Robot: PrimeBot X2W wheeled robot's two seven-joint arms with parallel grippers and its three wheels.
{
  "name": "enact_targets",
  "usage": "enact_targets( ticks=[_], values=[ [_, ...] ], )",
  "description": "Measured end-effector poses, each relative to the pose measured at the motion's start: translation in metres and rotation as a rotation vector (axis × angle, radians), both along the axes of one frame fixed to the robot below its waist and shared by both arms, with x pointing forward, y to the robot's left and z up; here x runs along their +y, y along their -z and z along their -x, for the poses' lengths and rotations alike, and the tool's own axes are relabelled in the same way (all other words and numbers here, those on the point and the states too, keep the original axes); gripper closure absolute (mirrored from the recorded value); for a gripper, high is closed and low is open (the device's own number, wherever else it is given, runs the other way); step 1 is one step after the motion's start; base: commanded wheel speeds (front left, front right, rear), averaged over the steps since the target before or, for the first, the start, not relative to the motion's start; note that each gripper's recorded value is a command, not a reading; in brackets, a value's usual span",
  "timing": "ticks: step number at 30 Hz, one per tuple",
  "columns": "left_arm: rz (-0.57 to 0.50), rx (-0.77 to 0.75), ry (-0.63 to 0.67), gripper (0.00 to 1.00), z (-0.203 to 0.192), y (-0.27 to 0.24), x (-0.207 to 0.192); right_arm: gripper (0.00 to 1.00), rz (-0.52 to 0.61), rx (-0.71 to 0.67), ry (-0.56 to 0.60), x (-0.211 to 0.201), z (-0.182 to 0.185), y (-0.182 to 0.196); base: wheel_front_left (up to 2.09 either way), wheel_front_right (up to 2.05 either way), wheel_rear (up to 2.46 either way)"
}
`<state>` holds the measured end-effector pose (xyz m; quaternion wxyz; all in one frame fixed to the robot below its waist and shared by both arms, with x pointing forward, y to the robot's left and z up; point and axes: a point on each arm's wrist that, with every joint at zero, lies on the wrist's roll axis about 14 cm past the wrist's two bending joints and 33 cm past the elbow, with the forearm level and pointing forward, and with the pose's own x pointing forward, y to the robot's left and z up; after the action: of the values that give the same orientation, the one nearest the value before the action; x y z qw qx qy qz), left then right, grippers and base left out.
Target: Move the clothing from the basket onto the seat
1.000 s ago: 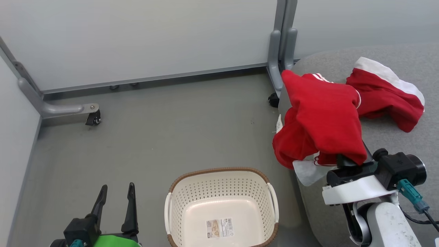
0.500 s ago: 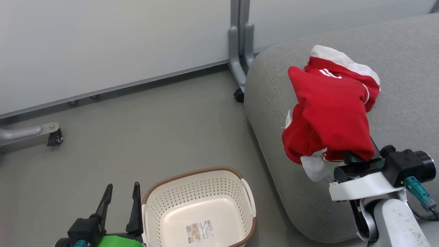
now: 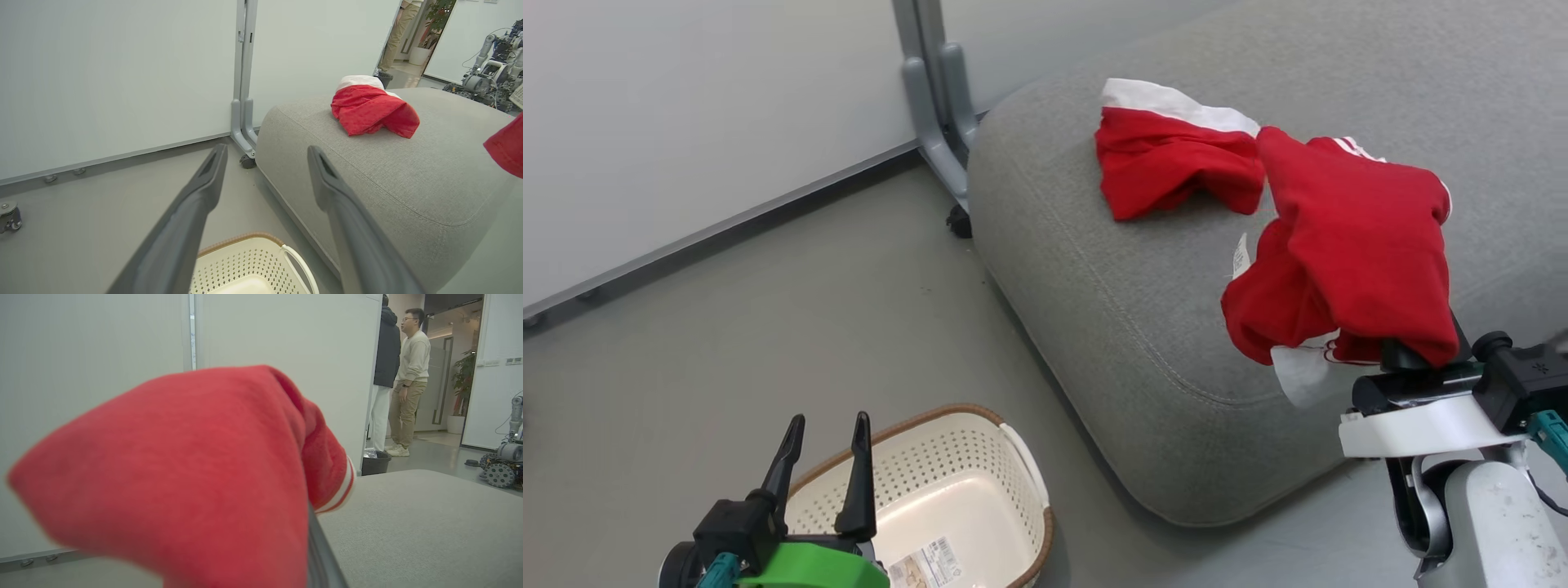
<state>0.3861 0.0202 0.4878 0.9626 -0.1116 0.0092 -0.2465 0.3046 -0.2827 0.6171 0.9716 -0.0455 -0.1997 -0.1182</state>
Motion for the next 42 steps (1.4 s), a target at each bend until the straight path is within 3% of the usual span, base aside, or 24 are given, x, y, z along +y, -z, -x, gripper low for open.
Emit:
enact_targets(
  ticks=[12, 32, 42],
  values=[
    [0.017, 0.015, 0.179, 0.00, -0.005, 0.006, -0.063, 1.00, 0.002, 0.011, 0.185, -0.046, 0.038, 0.000, 0.00, 0.00, 0.00],
    [0.018, 0.038, 0.200, 0.00, -0.002, 0.014, -0.067, 1.00, 0.034, 0.029, 0.196, -0.049, 0.036, 0.000, 0.00, 0.00, 0.00],
    [0.004, 0.004, 0.215, 0.00, -0.022, 0.017, -0.077, 1.00, 0.189, -0.121, 0.227, -0.071, 0.007, -0.075, 0.00, 0.00, 0.00]
  ],
)
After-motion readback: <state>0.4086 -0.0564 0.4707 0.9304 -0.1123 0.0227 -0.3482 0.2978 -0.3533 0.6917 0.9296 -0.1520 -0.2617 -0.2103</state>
